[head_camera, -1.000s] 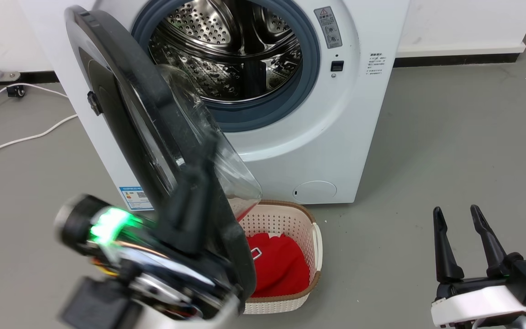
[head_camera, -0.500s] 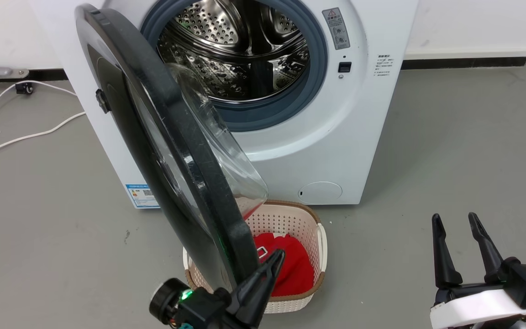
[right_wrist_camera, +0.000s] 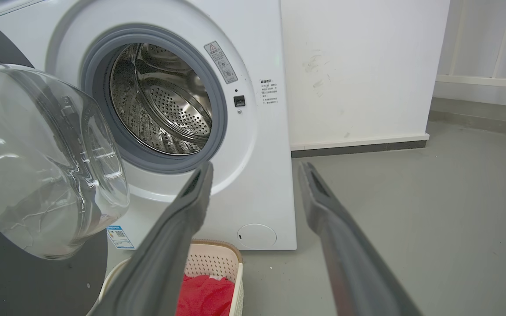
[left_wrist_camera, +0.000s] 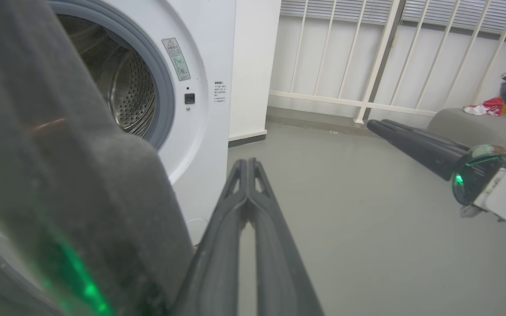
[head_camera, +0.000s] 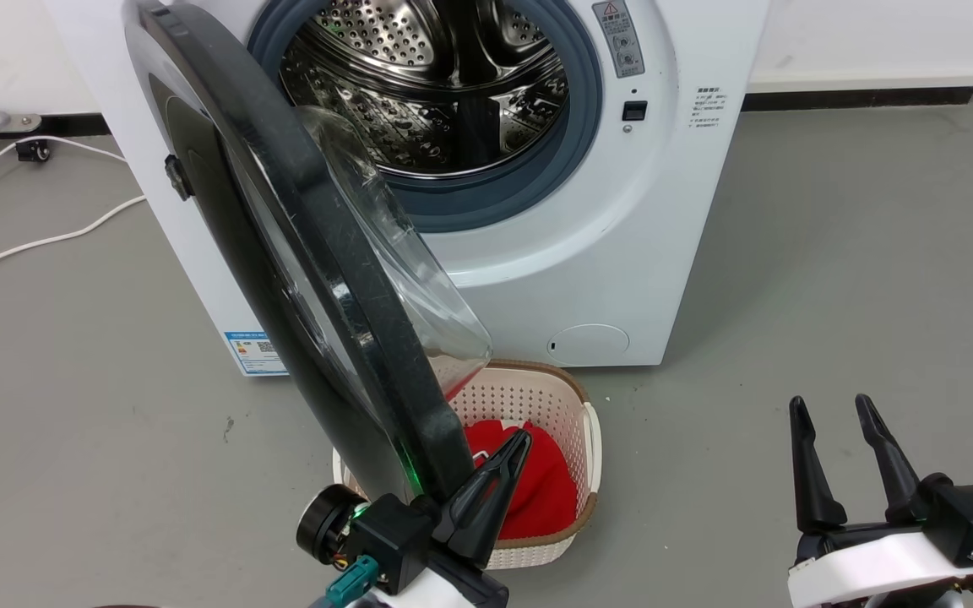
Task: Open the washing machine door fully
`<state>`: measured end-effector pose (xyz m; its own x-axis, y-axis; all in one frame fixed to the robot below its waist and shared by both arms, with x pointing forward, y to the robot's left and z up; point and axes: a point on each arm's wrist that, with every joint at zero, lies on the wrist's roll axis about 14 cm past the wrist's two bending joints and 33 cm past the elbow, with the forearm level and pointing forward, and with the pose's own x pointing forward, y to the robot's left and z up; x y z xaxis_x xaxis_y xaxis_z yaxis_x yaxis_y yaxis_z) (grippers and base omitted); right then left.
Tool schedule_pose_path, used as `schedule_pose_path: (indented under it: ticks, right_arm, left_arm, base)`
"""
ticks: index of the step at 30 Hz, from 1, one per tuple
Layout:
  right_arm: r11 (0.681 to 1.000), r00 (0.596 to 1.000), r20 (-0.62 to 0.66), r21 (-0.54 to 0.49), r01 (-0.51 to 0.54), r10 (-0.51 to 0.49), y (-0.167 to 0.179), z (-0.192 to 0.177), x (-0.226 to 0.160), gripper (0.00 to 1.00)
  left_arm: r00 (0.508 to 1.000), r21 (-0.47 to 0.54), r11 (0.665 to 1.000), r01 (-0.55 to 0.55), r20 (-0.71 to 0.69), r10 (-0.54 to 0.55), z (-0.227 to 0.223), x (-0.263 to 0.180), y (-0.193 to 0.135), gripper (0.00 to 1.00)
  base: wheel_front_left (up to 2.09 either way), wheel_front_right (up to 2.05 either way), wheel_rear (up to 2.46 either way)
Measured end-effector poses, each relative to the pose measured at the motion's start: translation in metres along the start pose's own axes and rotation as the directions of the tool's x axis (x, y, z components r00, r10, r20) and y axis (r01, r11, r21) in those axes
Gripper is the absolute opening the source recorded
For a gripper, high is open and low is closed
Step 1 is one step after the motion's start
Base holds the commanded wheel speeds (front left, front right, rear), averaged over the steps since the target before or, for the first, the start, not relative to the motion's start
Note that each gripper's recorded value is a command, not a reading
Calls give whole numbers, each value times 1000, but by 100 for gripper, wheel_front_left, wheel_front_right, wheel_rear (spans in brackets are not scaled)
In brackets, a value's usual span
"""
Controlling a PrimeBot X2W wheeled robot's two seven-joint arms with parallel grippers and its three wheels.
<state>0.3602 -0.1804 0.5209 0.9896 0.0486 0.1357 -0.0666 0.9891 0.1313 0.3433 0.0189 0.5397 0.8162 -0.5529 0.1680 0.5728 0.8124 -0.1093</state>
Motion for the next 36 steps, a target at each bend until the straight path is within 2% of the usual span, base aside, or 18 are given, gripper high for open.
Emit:
schedule_pose_path:
  ticks: [12, 16, 18, 22, 30, 36]
  right_arm:
    - [1000, 1000, -14, 26, -9, 10, 4, -5, 2, 100]
    - [999, 999, -22, 31, -43, 44, 15, -9, 8, 100]
    - [996, 996, -32, 32, -79, 80, 26, -13, 15, 100]
    - [989, 988, -44, 41, -144, 145, 48, -19, 24, 100]
    - [959, 958, -68, 59, -276, 279, 96, -29, 39, 100]
    - [929, 926, -80, 77, -363, 369, 129, -35, 46, 100]
  left_arm:
    - [996, 2, 996, -86, 15, 85, -1, -8, 13, 0]
    - [986, -3, 987, -163, 23, 163, 1, -25, 24, 0]
    - [970, 13, 970, -242, 21, 242, 2, -42, 39, 0]
    - [949, 35, 948, -316, 31, 315, 6, -62, 52, 0]
    - [864, 49, 863, -503, 49, 501, 13, -110, 81, 0]
    - [765, 97, 759, -643, 60, 641, 18, -151, 112, 0]
  base:
    - [0, 0, 0]
    - [0, 0, 0]
    - [0, 0, 0]
    - [0, 0, 0]
    - [0, 0, 0]
    - [0, 0, 0]
